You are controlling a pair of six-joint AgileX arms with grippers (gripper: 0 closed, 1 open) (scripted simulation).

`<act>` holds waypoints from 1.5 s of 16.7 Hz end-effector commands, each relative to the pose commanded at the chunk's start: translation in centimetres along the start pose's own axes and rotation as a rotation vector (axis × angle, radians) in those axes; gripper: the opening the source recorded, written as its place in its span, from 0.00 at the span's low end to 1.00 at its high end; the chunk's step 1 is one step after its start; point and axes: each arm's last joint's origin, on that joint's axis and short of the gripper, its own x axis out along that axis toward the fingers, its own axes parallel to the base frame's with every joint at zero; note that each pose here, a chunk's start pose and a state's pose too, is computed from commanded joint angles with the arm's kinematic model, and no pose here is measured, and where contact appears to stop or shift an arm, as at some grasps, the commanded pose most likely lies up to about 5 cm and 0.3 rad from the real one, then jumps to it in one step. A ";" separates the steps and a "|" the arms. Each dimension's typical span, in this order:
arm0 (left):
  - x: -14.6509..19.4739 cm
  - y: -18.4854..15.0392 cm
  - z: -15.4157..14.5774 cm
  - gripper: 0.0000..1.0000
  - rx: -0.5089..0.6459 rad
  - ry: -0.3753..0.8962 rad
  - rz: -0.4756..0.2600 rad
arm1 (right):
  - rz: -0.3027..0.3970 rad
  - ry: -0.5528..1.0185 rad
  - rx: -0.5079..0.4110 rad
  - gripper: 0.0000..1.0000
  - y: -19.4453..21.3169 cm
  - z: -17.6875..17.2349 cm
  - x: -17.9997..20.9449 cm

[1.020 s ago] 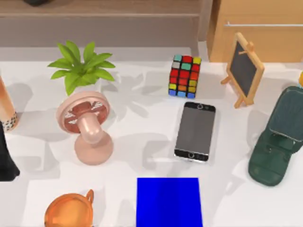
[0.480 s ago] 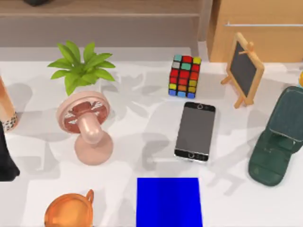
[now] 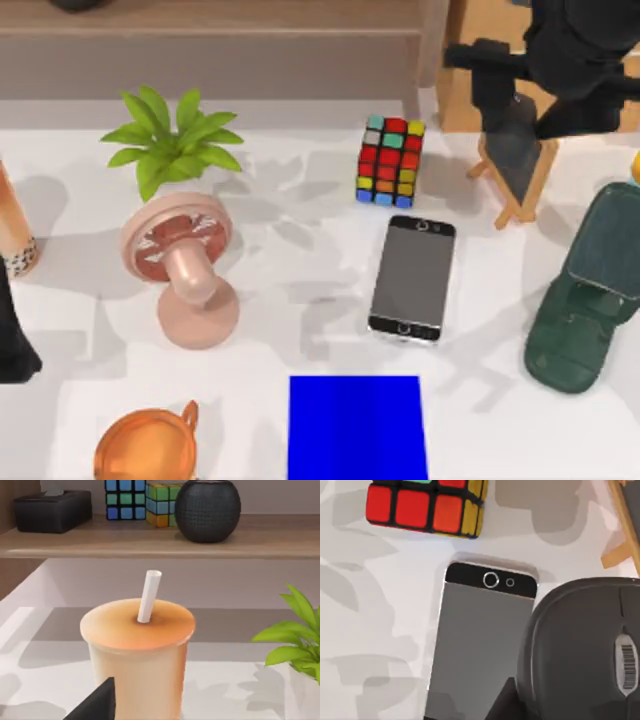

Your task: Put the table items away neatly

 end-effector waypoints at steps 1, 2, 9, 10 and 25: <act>0.0 0.0 0.0 1.00 0.000 0.000 0.000 | 0.021 0.010 -0.030 0.00 2.7 -1.9 0.5; 0.0 0.0 0.0 1.00 0.000 0.000 0.000 | 0.034 0.028 -0.056 0.00 5.1 -4.0 1.3; 0.0 0.0 0.0 1.00 0.000 0.000 0.000 | -0.090 0.216 -0.112 0.00 12.1 -17.7 8.5; 0.0 0.0 0.0 1.00 0.000 0.000 0.000 | -0.121 0.234 -0.105 0.00 12.1 -18.9 9.4; 0.0 0.0 0.0 1.00 0.000 0.000 0.000 | -0.178 0.263 -0.088 0.00 11.5 -20.7 11.7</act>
